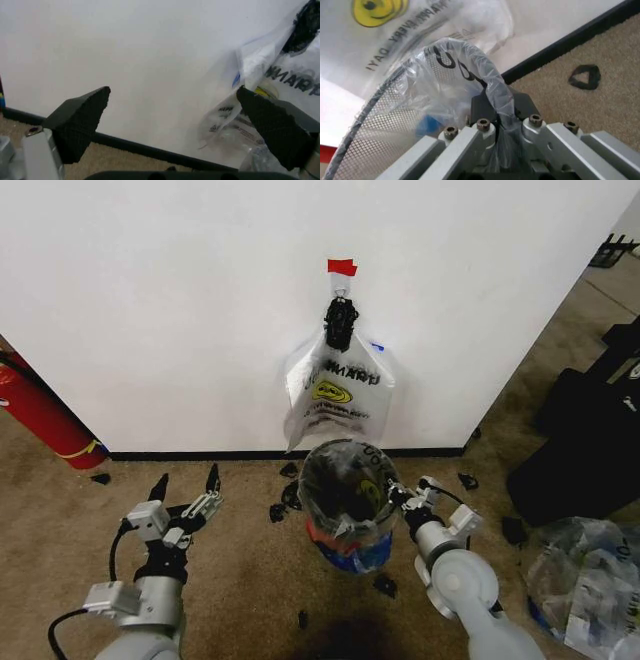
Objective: Pick up the garbage bag from the wall and place it over the trash bin.
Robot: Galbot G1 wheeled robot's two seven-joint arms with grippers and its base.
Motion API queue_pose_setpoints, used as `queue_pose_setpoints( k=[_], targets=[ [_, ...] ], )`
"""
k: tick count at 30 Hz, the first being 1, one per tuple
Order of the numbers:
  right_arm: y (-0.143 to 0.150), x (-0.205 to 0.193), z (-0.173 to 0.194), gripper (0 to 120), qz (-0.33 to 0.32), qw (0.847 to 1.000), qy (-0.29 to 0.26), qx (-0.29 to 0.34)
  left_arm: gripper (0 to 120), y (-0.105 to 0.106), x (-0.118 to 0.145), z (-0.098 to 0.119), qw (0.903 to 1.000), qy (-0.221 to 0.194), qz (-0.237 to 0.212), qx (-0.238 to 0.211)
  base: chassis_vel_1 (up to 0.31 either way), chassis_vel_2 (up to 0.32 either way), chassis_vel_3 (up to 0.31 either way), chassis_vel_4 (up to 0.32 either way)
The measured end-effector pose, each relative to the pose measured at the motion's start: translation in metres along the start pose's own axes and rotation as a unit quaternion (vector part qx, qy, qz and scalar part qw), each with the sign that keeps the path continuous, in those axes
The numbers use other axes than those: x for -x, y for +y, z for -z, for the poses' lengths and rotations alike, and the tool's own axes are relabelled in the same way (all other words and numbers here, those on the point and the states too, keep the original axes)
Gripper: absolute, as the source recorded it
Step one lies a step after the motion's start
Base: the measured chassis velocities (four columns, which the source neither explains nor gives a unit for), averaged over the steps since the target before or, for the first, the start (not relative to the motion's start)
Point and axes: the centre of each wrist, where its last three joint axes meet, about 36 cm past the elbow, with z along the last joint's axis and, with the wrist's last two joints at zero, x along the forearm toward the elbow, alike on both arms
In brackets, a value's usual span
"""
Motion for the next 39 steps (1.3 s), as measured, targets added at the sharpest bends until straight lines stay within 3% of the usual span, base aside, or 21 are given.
queue_pose_setpoints(
  k=[9,21,27,29,33,35,38,39],
  targets=[
    [-0.005,0.008,-0.004,1,-0.006,1.0,0.012,0.0,100,-0.003,-0.006,-0.013,0.9998,0.014,0.006,-0.012,0.0,0.0,0.0,0.0],
    [-0.006,0.004,-0.01,43,0.003,1.0,0.016,-0.008,100,-0.008,-0.004,-0.018,0.9995,0.021,0.007,-0.023,0.0,0.0,0.0,0.0],
    [-0.01,-0.006,-0.01,71,0.008,1.0,0.015,-0.022,100,-0.009,-0.005,-0.018,0.9993,0.022,0.014,-0.027,0.0,0.0,0.0,0.0],
    [-0.011,-0.007,-0.01,74,0.009,0.999,0.013,-0.027,100,-0.009,-0.006,-0.018,0.9993,0.022,0.014,-0.028,0.0,0.0,0.0,0.0],
    [-0.014,-0.014,-0.013,86,0.017,0.998,-0.008,-0.062,100,-0.011,-0.007,-0.015,0.9992,0.021,0.013,-0.031,0.0,0.0,0.0,0.0],
    [-0.014,-0.021,-0.013,97,0.021,0.994,-0.047,-0.097,100,-0.011,-0.008,-0.015,0.9994,0.019,0.012,-0.028,0.0,0.0,0.0,0.0],
    [-0.017,-0.041,-0.014,100,0.022,0.982,-0.119,-0.145,100,-0.01,-0.008,-0.018,0.9999,0.007,0.007,-0.011,0.0,0.0,0.0,0.0],
    [-0.017,-0.041,-0.014,100,0.022,0.982,-0.119,-0.145,100,-0.01,-0.008,-0.018,0.9999,0.007,0.007,-0.011,0.0,0.0,0.0,0.0]
  ],
)
